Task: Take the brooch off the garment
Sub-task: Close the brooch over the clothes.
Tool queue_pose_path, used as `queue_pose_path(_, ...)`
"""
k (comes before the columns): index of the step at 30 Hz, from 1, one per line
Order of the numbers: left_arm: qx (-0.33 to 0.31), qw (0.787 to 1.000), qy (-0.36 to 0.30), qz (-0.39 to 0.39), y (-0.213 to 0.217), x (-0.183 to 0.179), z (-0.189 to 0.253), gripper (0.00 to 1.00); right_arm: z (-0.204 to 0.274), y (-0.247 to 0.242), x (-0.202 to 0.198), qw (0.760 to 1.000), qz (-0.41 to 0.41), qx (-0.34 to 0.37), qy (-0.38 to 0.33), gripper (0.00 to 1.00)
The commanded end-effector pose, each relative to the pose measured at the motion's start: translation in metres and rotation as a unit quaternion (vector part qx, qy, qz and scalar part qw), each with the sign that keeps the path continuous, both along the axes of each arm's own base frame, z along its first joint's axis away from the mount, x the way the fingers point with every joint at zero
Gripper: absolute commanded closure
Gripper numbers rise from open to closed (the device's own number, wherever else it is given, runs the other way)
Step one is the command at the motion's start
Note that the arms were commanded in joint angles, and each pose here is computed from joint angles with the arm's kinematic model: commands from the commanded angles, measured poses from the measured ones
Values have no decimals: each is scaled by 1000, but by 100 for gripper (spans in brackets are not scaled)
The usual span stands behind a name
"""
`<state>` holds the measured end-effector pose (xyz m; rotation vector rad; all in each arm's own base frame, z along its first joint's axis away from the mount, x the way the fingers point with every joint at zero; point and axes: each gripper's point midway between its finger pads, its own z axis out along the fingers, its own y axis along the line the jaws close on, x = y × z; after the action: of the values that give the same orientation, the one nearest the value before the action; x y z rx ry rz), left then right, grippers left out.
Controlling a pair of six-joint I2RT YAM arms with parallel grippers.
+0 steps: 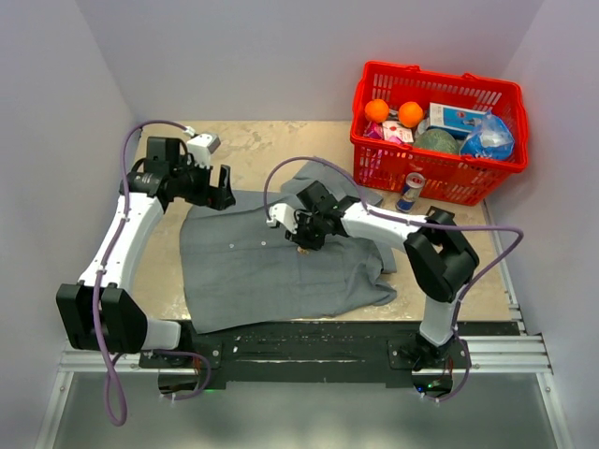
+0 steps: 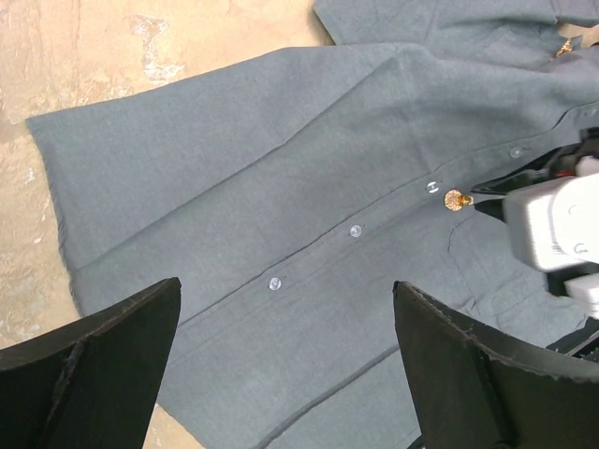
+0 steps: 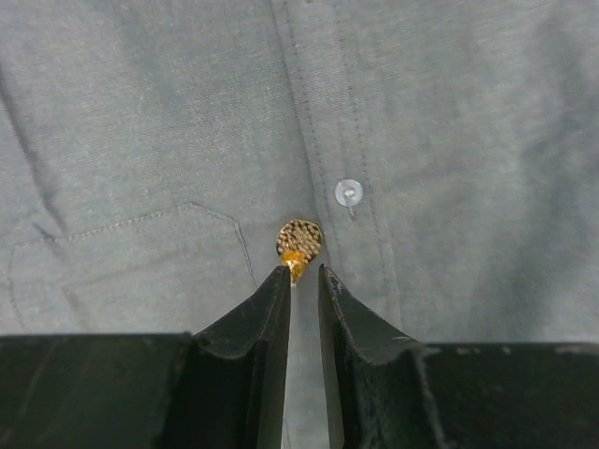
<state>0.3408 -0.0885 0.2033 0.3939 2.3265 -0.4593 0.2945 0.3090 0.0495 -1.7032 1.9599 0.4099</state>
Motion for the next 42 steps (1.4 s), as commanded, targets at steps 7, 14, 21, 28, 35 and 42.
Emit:
queue_pose_path(7,-23,1000,-21,1,-2,-1,13,1,-5,17,6,1000,3,1,-15,77)
queue_pose_path(14,-27,999,-19,2,-1,2,15,1,-23,16,3,1000,-4,-18,-6,71)
queue_pose_path(21,-27,1000,-15,0,-1,1,14,1,-39,9,9,999,-17,-43,-15,73)
queue_pose_path(28,-34,999,-14,-3,-3,2,12,1,-1,16,11,999,-9,-23,-25,87)
queue_pose_path(35,-48,999,-10,-6,-6,6,10,1,41,24,5,1000,5,8,-17,92)
queue_pose_path(42,-54,999,-4,-9,-8,5,7,1,35,21,-9,1000,13,12,7,85)
